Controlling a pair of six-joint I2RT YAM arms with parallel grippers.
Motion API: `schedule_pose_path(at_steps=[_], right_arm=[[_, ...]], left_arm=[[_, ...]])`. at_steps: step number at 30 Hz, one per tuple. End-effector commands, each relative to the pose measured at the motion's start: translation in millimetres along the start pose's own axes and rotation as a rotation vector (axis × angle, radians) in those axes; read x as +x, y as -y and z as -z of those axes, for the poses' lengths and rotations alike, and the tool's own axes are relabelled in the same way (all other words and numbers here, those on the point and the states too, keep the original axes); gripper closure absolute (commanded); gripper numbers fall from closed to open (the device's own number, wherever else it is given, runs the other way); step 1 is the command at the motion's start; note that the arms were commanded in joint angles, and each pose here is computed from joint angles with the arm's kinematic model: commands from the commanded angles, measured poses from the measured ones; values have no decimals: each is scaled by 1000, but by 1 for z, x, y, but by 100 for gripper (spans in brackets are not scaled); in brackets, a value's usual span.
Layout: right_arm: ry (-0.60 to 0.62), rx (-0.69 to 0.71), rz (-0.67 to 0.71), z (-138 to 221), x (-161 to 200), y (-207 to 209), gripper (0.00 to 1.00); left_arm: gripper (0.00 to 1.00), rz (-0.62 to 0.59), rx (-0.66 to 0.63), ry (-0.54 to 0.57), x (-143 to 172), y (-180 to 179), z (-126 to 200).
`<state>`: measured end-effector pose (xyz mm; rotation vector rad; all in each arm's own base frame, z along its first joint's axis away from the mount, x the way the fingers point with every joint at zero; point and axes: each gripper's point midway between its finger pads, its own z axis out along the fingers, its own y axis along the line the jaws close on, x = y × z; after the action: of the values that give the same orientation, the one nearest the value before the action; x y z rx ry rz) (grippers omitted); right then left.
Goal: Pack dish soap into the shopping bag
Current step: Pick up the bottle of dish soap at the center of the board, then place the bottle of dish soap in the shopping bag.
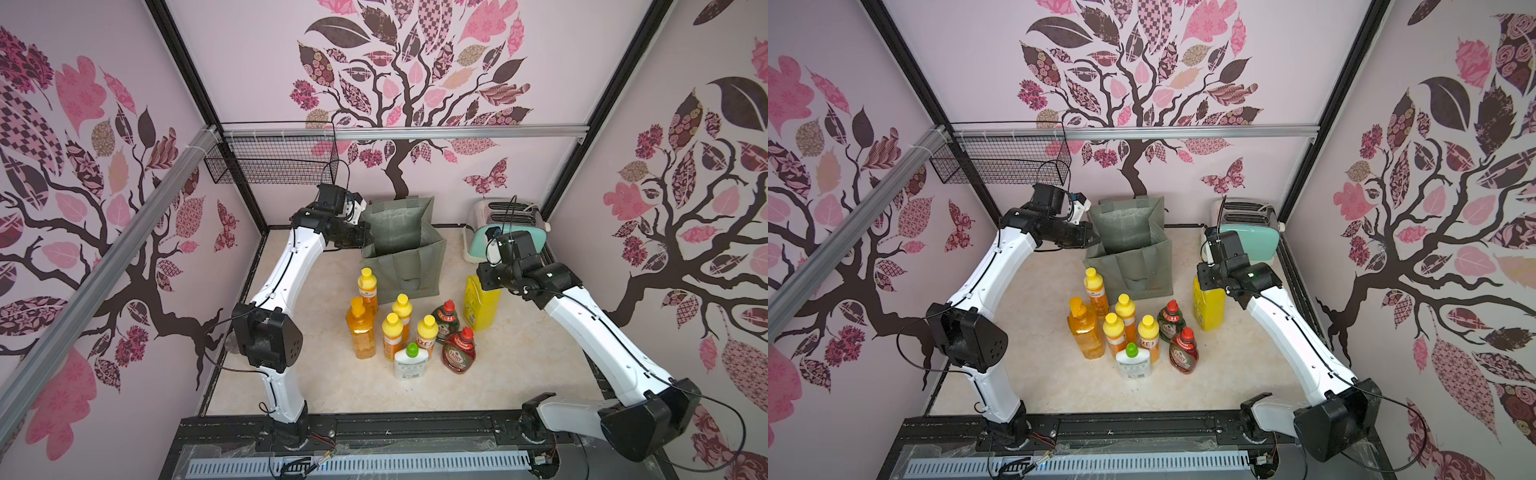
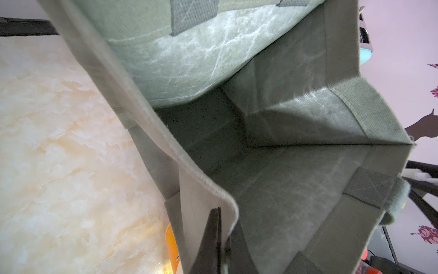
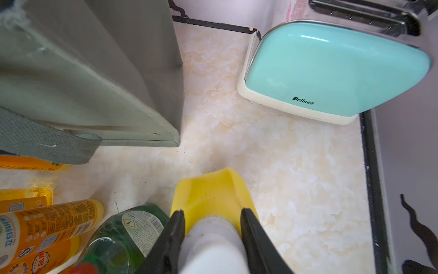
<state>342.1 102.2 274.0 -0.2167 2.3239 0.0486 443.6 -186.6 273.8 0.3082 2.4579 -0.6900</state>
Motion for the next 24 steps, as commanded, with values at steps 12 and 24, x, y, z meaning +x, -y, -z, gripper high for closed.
schedule_pose_path(at_steps=[12,24], right_arm=[[599,-84,13,180,-188,1,100],[823,-277,72,261,-248,-27,100]], left_arm=[[100,-125,135,72,-15,45,10],[100,-128,148,48,-13,46,-1]])
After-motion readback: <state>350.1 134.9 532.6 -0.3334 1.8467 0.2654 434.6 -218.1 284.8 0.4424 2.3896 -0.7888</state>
